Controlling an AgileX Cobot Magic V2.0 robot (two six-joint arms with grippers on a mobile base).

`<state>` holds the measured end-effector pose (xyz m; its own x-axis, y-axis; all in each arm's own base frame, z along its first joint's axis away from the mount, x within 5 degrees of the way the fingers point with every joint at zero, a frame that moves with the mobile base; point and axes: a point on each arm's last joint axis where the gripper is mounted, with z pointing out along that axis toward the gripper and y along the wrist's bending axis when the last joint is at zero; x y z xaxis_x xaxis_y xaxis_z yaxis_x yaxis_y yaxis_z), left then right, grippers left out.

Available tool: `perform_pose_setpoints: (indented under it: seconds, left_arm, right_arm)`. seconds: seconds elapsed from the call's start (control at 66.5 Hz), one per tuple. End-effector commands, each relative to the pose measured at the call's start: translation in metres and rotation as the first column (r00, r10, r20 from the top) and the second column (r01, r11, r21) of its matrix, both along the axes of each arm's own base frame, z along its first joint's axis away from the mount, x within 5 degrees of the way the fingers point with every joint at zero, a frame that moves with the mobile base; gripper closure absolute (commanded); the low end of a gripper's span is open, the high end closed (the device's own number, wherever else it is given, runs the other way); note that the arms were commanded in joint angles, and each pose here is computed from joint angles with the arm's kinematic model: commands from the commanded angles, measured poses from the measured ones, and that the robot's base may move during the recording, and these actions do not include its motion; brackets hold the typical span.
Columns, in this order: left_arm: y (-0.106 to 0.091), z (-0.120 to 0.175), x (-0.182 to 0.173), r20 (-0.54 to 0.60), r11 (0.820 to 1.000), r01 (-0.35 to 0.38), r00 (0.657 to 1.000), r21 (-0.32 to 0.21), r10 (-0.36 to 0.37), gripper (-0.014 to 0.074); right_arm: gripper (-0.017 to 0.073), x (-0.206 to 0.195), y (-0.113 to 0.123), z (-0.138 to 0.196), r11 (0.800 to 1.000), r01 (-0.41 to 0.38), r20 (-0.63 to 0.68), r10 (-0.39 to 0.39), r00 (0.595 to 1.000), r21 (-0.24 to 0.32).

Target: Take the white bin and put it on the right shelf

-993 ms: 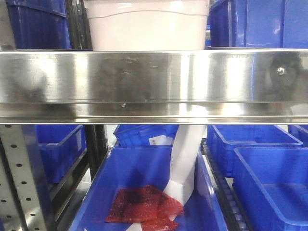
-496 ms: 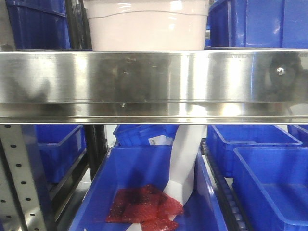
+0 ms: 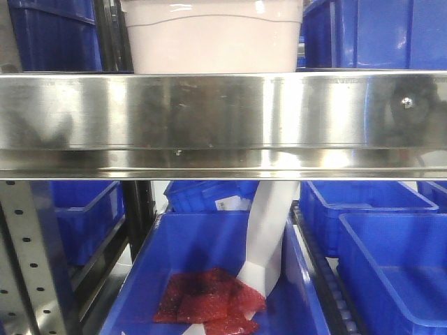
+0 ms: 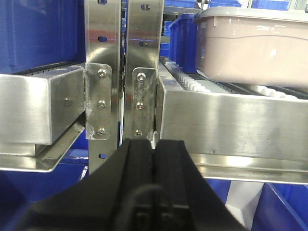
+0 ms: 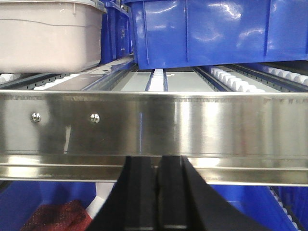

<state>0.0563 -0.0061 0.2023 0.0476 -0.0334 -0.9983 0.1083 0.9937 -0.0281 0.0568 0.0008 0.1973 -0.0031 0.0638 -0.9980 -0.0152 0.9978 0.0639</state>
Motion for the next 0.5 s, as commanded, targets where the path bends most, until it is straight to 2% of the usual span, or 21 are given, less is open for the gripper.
perform_pose_setpoints:
  seconds: [0.0, 0.481]
  left_arm:
    - [0.0005, 0.0087, -0.0016, 0.097, 1.0, 0.0, 0.995, -0.02, 0.002, 0.0711]
    - [0.0004, 0.0086, -0.0015, 0.095, 1.0, 0.0, 0.995, -0.02, 0.001, 0.0711]
  right_arm:
    - [0.0503, -0.0017, -0.0001, 0.0089, 1.0, 0.003, 0.101, -0.003, 0.995, -0.007]
    - [0.0503, -0.0017, -0.0001, 0.0089, 1.0, 0.003, 0.101, -0.003, 0.995, -0.007]
